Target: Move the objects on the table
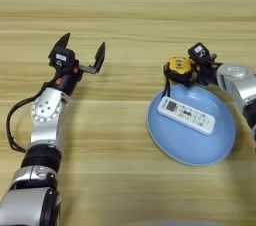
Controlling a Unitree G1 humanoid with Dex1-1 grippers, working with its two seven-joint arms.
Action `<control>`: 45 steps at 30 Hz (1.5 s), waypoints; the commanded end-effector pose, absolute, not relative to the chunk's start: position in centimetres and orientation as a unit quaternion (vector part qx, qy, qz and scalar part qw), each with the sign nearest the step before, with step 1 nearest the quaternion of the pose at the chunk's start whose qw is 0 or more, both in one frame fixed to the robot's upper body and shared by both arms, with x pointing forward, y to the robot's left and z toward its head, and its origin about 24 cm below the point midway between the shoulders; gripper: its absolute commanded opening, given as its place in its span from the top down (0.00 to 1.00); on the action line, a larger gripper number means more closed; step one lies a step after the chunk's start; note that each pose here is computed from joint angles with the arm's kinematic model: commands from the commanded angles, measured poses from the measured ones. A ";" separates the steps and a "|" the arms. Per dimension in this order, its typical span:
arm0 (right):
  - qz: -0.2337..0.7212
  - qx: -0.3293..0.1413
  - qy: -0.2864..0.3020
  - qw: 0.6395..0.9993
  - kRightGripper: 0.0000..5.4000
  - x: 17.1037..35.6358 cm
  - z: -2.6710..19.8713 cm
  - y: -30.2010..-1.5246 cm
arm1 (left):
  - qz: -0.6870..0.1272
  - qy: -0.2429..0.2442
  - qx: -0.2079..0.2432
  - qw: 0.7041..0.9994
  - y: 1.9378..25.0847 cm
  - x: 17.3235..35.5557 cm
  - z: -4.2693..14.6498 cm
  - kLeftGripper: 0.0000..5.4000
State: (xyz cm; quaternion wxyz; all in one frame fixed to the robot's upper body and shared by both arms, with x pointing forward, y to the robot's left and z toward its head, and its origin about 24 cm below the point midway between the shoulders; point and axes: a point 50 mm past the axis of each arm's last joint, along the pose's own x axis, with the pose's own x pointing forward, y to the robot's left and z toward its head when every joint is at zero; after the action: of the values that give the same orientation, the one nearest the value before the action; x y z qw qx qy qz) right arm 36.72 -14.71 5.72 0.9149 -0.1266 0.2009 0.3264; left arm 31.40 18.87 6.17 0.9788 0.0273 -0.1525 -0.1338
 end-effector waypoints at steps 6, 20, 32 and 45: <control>0.360 -0.161 0.262 0.881 0.01 35.7 3.5 -15.3 | -0.135 -0.155 0.030 0.978 18.8 31.3 6.2 0.00; 0.368 -0.178 0.271 0.871 0.01 35.7 3.7 -17.0 | -0.135 -0.156 0.030 0.978 18.7 31.3 6.2 0.00; 0.344 -0.171 0.286 0.878 0.01 34.6 2.9 -19.8 | -0.135 -0.154 0.030 0.978 18.9 31.3 6.2 0.00; 0.322 -0.157 0.289 0.888 0.01 33.2 2.6 -22.5 | -0.136 -0.153 0.031 0.978 19.0 31.4 6.2 0.00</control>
State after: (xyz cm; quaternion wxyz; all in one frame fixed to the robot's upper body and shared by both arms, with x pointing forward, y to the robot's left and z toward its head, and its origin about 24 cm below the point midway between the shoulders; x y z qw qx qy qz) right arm 35.13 -20.91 5.50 0.9007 -0.1702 0.2184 0.3349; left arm 31.39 18.87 6.14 0.9788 0.0274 -0.1520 -0.1343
